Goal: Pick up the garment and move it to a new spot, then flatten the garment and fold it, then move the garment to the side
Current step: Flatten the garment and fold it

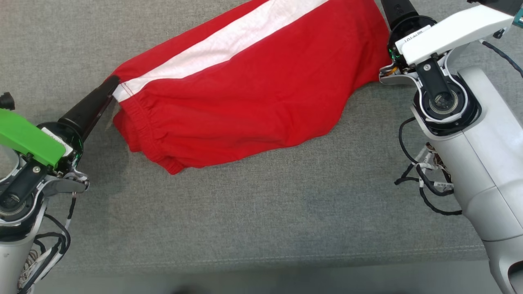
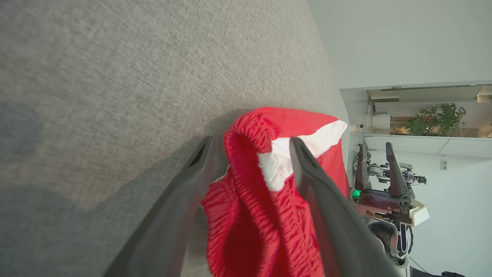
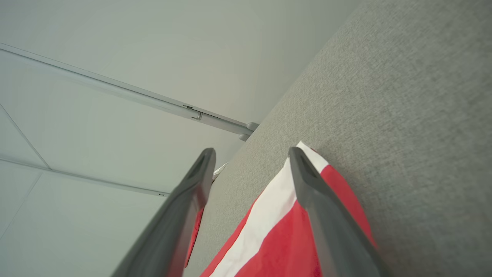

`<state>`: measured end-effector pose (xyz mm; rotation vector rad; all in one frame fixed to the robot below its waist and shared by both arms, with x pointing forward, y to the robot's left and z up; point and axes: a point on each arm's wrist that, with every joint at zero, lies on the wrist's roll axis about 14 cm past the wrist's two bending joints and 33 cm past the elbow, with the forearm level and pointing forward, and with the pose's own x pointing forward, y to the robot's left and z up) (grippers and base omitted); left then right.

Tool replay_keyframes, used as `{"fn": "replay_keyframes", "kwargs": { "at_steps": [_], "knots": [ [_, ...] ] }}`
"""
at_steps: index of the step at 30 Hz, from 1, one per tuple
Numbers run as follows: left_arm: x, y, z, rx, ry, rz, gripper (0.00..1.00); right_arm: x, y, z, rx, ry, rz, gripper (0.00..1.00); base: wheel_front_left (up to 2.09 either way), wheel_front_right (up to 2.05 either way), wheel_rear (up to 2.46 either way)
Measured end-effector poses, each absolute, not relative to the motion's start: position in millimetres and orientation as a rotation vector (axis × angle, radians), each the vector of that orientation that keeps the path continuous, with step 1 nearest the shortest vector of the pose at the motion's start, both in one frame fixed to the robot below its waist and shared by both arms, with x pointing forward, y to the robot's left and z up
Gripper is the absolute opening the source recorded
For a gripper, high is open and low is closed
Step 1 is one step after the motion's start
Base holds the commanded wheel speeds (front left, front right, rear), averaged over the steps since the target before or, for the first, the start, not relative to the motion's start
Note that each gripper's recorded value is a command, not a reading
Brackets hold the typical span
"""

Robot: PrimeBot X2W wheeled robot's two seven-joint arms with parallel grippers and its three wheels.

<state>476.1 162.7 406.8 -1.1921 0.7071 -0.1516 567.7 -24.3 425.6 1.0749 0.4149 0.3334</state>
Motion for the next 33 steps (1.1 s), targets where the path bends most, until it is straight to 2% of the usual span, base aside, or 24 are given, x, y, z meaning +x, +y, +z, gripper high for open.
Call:
{"fn": "replay_keyframes", "kwargs": {
  "at_steps": [5, 10, 16, 19, 23, 28, 33],
  "knots": [
    [476.5, 168.4, 415.7, -1.218, 0.645, -0.115, 1.00, 564.6, -28.3, 444.1, 1.095, 0.342, 0.340, 1.00, 0.00, 0.00, 0.00],
    [471.3, 172.0, 431.4, -1.245, 0.564, -0.112, 1.00, 546.0, -38.0, 451.6, 1.097, 0.292, 0.336, 1.00, 0.00, 0.00, 0.00],
    [465.3, 173.4, 470.2, -1.204, 0.383, -0.170, 1.00, 531.1, -88.2, 466.0, 0.741, 0.143, 0.326, 1.00, 0.00, 0.00, 0.00],
    [459.4, 175.6, 488.2, -1.127, 0.292, -0.189, 1.00, 516.5, -107.2, 464.5, 0.623, 0.139, 0.295, 1.00, 0.00, 0.00, 0.00],
    [437.2, 179.7, 484.6, -1.039, 0.256, -0.150, 1.00, 493.5, -125.1, 461.9, 0.482, 0.144, 0.257, 1.00, 0.00, 0.00, 0.00],
    [404.9, 172.1, 480.7, -0.998, 0.204, -0.111, 1.00, 478.7, -162.4, 508.0, 0.360, -0.008, 0.152, 1.00, 0.00, 0.00, 0.00],
    [387.1, 168.3, 489.2, -0.907, 0.113, -0.102, 1.00, 441.8, -183.7, 509.7, 0.321, -0.023, 0.071, 1.00, 0.00, 0.00, 0.00]
  ]
}}
